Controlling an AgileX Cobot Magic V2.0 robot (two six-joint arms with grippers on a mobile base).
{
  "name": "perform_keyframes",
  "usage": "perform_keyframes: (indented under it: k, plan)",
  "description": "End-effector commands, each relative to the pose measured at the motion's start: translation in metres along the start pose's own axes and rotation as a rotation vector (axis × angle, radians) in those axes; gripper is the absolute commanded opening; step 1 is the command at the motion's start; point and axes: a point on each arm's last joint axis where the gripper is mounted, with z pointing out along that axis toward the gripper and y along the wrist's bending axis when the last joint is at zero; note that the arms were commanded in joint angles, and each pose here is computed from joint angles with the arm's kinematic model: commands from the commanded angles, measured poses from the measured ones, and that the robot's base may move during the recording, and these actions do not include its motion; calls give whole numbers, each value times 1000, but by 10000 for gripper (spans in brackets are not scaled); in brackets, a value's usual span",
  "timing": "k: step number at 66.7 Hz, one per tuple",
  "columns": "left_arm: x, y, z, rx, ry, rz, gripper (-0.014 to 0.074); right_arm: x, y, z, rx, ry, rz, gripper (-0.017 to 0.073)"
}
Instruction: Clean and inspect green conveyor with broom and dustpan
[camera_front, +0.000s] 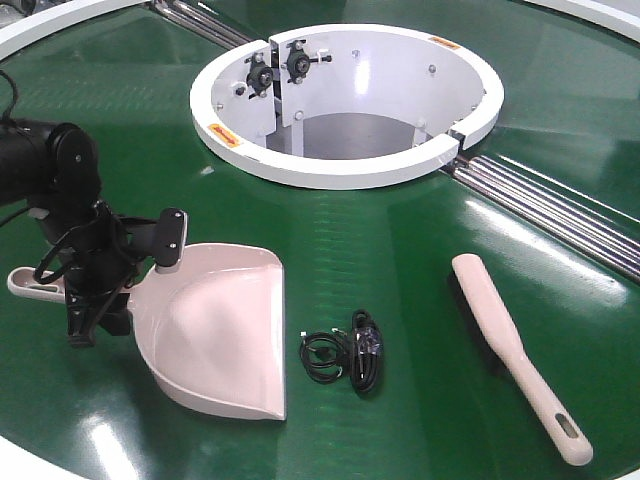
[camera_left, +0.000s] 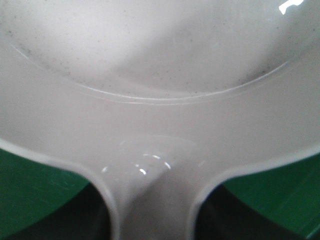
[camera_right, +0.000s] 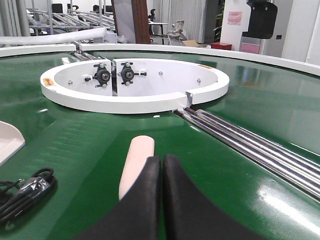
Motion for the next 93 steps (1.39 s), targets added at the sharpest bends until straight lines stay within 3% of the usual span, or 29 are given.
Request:
perform_keyframes:
  k: [1, 8, 15, 20, 29, 36, 48, 54, 62, 80, 93]
  plan:
    - [-4, -1, -22, -59, -38, -6, -8, -1, 0, 0, 0, -71, -18, -10]
    - [-4, -1, -22, -59, -38, -6, -8, -7, 0, -1, 0, -132, -17, -10]
    - [-4, -1, -22, -59, -38, -6, -8, -30, 0, -7, -8, -372, 68, -10]
    - [-4, -1, -22, -59, -38, -6, -8, -47, -2, -11, -8, -424, 104, -10]
    - [-4, -1, -22, -59, -38, -6, -8, -91, -5, -13, -10, -343, 145, -10]
    - [-4, -1, -22, -59, -38, -6, -8, -130, -7, -8, -11, -233, 129, -10]
    - [-4, -1, -22, -59, -38, -6, -8, -160, -7, 15, -20, 77, 143, -10]
    - [-4, -1, -22, -59, -38, -6, -8, -160, -8, 28, -13, 185, 120, -10]
    - [-4, -1, -22, -59, -38, -6, -8, -151, -7, 40, -12, 284, 131, -10]
    - [-4, -1, -22, -57, -38, -5, -8, -147, -7, 46, -12, 322, 131, -10]
    - [-4, -1, -22, -57, -38, -5, -8, -144, -5, 46, -19, 366, 166, -5]
